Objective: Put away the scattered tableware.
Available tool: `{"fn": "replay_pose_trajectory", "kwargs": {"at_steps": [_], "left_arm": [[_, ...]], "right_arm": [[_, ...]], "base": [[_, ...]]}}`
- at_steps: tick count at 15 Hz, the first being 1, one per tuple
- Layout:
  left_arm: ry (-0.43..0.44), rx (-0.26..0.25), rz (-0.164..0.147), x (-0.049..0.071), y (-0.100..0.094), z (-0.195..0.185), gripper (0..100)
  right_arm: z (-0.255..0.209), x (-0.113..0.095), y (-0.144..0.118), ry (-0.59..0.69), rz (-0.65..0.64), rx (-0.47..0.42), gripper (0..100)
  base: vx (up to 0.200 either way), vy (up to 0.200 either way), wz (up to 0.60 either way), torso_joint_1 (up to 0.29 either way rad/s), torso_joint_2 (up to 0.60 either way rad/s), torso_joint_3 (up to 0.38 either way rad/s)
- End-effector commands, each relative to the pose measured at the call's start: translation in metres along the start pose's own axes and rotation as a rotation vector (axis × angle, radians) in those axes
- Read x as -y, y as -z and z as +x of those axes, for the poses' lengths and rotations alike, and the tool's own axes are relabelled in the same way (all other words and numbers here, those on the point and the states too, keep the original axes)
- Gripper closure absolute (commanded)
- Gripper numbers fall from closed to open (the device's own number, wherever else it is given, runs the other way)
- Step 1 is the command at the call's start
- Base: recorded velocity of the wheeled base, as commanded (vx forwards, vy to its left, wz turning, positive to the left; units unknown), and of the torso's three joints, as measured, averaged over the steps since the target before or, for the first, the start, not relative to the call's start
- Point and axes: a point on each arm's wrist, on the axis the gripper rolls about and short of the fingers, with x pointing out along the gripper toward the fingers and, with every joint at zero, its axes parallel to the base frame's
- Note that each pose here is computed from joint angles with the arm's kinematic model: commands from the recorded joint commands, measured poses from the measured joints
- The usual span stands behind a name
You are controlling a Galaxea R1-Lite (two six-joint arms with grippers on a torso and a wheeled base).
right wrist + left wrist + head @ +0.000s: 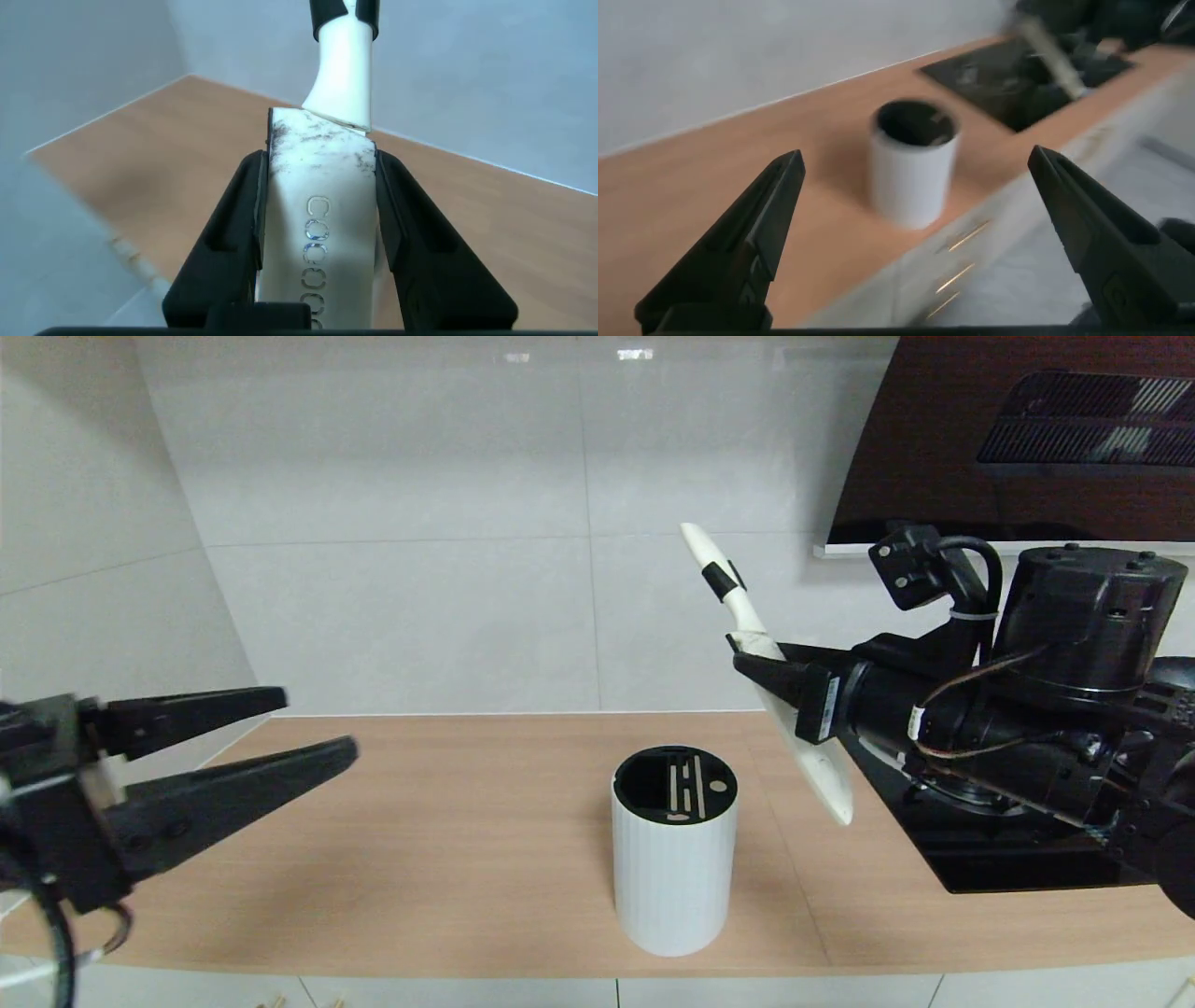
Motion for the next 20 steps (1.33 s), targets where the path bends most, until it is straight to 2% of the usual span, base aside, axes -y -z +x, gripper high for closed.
{"fn": "replay_pose_trajectory", "kwargs": {"at_steps": [1,3,4,5,6,7,11,14,16,20], "left_arm": [[0.067,-0.095,-0.101,-0.018,0.024,0.073,0],[0.165,-0.041,-0.233,-0.004,0.028,0.096,0],[0.213,0.003,-0.322,0.002,0.025,0.104,0],[0.257,0.020,-0.402,0.008,0.026,0.114,0],[0.282,0.030,-0.455,0.011,0.029,0.121,0],[0.293,0.022,-0.483,0.011,0.037,0.129,0],[0.320,0.031,-0.495,0.013,0.053,0.148,0],[0.361,0.105,-0.523,0.016,0.052,0.151,0],[0.370,0.116,-0.546,0.016,0.050,0.151,0],[0.351,0.137,-0.549,0.016,0.047,0.153,0]], "right_arm": [[-0.004,-0.028,0.009,-0.093,-0.003,-0.039,100],[-0.004,-0.039,0.012,-0.124,-0.004,-0.051,100],[-0.006,-0.042,0.014,-0.134,-0.003,-0.056,100],[-0.007,-0.045,0.015,-0.137,0.008,-0.059,100],[-0.007,-0.048,0.015,-0.142,0.032,-0.061,100],[-0.007,-0.049,0.015,-0.145,0.049,-0.062,100],[-0.008,-0.056,0.017,-0.156,0.053,-0.068,100],[-0.005,-0.063,0.023,-0.148,0.052,-0.082,100],[-0.004,-0.068,0.026,-0.151,0.049,-0.090,100],[-0.006,-0.076,0.028,-0.179,0.047,-0.097,100]], "base": [[0.000,0.000,0.00,0.000,0.00,0.000],[0.000,0.000,0.00,0.000,0.00,0.000],[0.000,0.000,0.00,0.000,0.00,0.000],[0.000,0.000,0.00,0.000,0.00,0.000],[0.000,0.000,0.00,0.000,0.00,0.000],[0.000,0.000,0.00,0.000,0.00,0.000],[0.000,0.000,0.00,0.000,0.00,0.000],[0.000,0.000,0.00,0.000,0.00,0.000],[0.000,0.000,0.00,0.000,0.00,0.000],[0.000,0.000,0.00,0.000,0.00,0.000]]}}
